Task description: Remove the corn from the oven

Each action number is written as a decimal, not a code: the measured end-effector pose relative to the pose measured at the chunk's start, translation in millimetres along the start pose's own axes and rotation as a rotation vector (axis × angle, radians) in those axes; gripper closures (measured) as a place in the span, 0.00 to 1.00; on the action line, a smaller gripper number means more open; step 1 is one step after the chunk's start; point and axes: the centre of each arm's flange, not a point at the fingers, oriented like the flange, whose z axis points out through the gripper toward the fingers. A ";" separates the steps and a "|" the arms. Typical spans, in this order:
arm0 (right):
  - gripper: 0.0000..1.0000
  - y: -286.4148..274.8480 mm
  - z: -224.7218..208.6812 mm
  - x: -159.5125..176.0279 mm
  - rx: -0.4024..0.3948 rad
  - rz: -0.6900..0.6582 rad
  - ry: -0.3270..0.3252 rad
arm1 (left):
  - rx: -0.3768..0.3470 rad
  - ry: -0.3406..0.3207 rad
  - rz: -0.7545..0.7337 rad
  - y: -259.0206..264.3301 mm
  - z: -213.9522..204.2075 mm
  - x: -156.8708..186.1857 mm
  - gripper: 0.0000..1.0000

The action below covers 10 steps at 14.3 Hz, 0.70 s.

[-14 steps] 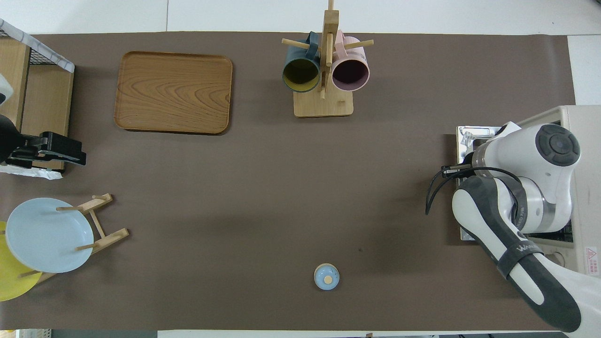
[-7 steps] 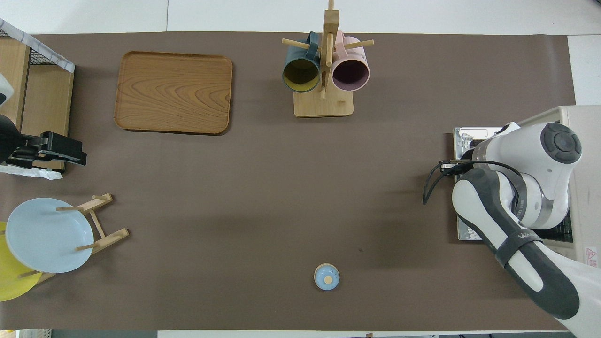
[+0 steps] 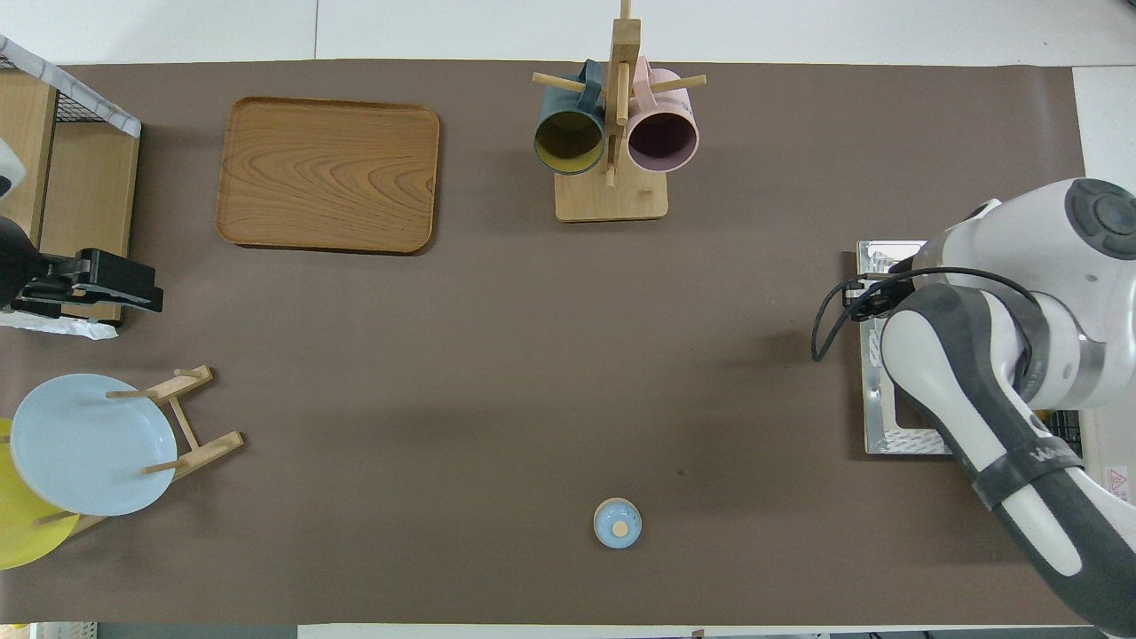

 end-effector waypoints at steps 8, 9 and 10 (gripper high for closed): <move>0.65 65.8 -41.2 -24.9 -0.138 0.031 -0.046 | 0.000 0.000 0.000 0.0 0.0 0.0 0.00; 0.65 66.0 -39.0 -25.8 -0.139 0.031 -0.050 | 0.000 0.000 0.000 0.0 0.0 0.0 0.00; 0.65 66.1 -36.6 -25.8 -0.138 0.030 -0.044 | 0.000 0.000 0.000 0.0 0.0 0.0 0.00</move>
